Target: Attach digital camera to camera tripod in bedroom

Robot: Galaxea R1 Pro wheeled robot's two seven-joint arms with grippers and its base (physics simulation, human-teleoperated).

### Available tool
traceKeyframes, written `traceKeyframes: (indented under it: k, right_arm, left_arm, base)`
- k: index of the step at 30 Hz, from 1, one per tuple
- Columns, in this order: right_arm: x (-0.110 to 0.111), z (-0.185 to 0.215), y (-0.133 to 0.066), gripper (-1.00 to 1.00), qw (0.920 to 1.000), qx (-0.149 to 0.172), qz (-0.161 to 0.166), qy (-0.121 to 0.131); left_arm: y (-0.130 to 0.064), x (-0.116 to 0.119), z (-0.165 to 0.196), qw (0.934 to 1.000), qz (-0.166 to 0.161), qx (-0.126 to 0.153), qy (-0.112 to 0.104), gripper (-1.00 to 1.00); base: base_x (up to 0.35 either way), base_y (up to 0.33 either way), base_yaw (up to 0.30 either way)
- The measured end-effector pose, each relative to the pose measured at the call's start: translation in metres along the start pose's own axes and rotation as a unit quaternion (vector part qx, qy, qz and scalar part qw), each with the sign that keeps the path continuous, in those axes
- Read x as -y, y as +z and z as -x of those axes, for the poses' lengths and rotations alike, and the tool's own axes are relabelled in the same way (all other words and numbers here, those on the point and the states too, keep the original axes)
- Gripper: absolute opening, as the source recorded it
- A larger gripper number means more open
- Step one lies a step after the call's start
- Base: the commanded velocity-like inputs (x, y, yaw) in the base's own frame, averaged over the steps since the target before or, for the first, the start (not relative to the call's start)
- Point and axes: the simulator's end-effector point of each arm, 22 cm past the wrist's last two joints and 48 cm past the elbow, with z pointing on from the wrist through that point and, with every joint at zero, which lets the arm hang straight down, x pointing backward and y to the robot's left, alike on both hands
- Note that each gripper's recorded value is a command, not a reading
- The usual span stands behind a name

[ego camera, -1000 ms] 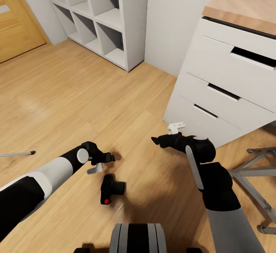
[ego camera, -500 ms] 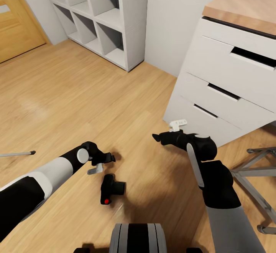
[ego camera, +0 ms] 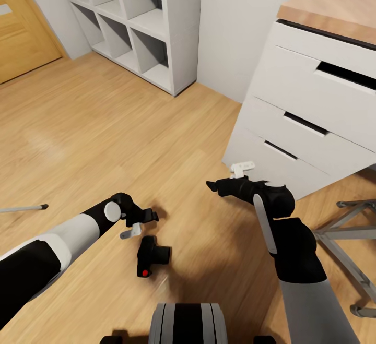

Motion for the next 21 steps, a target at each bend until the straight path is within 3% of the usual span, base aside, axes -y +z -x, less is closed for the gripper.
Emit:
traceKeyframes:
  k: [21]
  right_arm:
    - [0.002,-0.015,0.013,1.00,0.9999,-0.015,0.003,0.006]
  left_arm:
    - [0.018,0.005,0.010,0.9998,-0.004,0.018,-0.002,1.00]
  base:
    - [0.000,0.000,0.000]
